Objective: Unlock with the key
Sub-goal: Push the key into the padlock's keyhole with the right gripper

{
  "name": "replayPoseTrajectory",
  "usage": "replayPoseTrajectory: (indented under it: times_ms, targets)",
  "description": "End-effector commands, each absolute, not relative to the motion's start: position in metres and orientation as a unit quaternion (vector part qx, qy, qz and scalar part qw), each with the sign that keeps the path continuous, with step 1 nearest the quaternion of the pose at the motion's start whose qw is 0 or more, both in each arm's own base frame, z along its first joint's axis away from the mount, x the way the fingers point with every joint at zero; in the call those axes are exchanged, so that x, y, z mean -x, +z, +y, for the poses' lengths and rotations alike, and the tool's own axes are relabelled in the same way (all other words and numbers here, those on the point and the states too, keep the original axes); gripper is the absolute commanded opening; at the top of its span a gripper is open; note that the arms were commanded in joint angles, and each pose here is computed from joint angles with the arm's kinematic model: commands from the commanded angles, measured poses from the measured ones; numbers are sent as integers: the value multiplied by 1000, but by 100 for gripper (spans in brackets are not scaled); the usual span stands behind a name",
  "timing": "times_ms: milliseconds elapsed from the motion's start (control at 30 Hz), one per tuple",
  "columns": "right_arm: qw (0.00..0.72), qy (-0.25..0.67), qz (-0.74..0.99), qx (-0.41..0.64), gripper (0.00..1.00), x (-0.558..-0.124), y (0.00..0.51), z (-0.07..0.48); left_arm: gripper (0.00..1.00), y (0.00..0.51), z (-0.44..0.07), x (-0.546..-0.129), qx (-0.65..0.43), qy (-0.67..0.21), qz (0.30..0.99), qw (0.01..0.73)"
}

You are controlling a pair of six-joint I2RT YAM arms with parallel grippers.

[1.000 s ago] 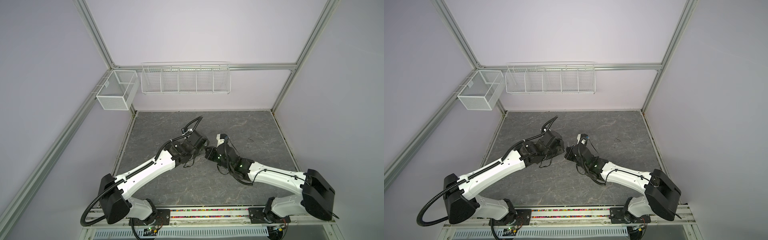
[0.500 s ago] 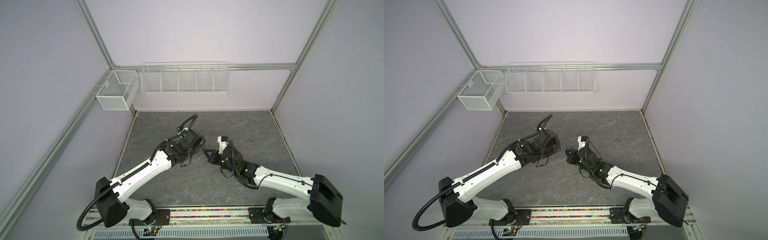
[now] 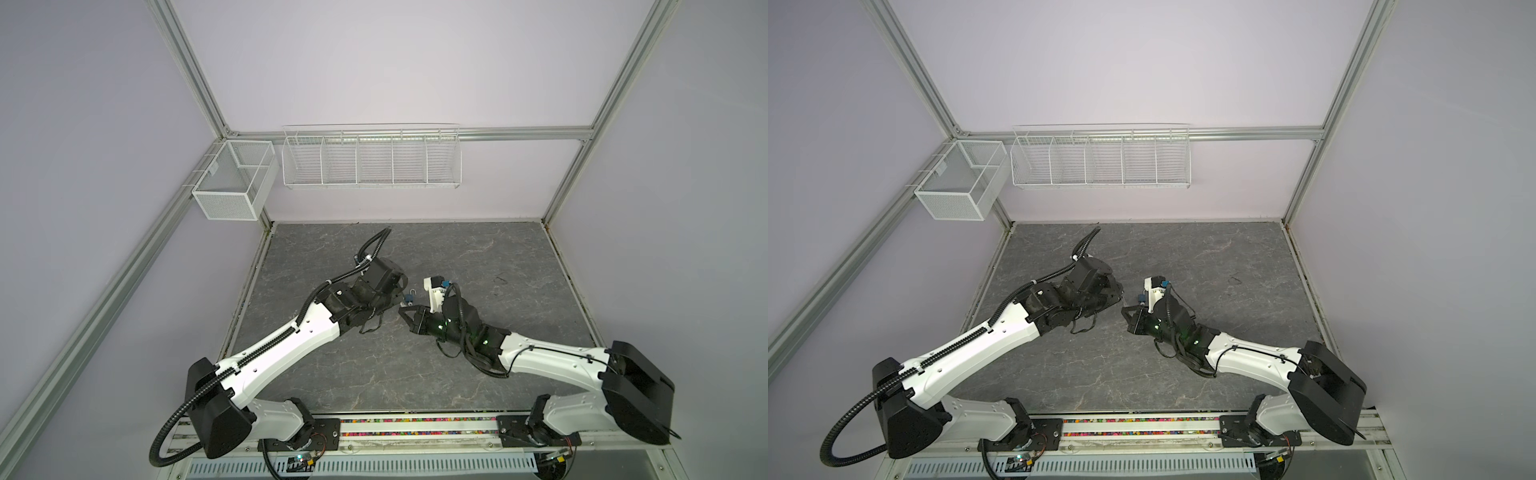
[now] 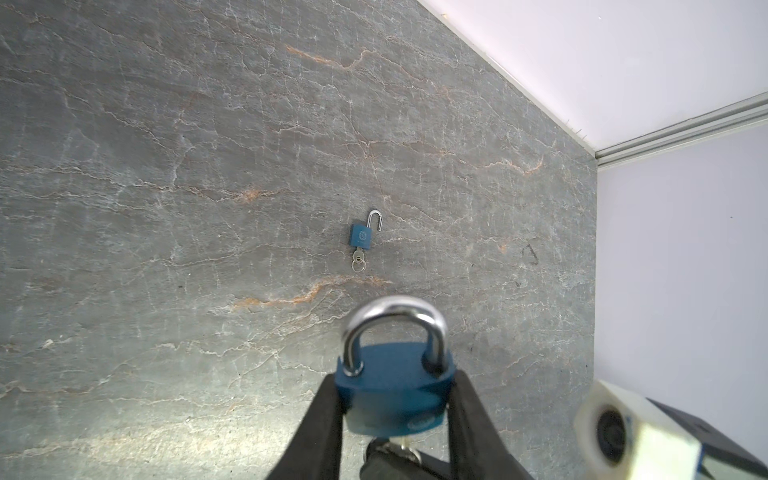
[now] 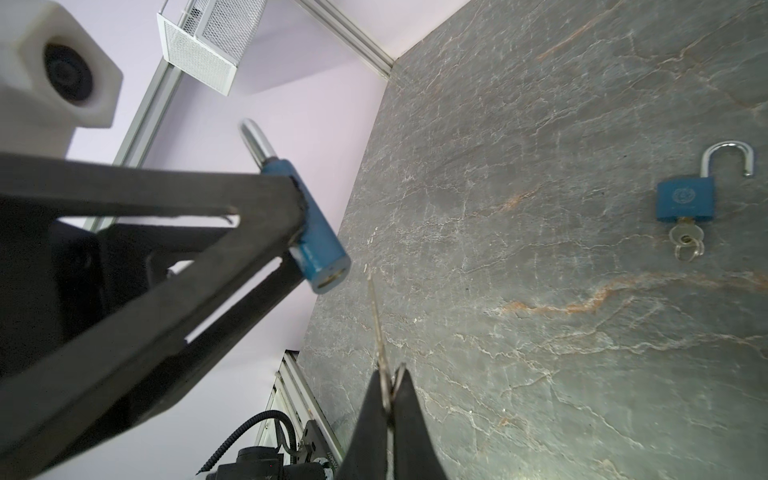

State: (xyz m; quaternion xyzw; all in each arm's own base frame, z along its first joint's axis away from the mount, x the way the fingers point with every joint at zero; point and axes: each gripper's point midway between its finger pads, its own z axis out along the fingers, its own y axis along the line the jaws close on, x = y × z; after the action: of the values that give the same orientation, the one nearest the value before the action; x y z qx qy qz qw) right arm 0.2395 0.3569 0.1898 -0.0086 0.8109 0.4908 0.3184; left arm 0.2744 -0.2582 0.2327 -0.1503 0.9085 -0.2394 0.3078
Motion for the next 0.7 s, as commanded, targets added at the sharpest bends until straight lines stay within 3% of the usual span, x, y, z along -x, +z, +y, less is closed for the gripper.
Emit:
replayPoseTrajectory:
  times_ms: [0, 667]
  targets:
    - [326, 512, 795, 20, 6, -237, 207, 367, 0, 240, -254, -276, 162, -252, 900, 316]
    - [341, 496, 799, 1, 6, -248, 206, 366, 0, 235, -255, -276, 178, -267, 897, 303]
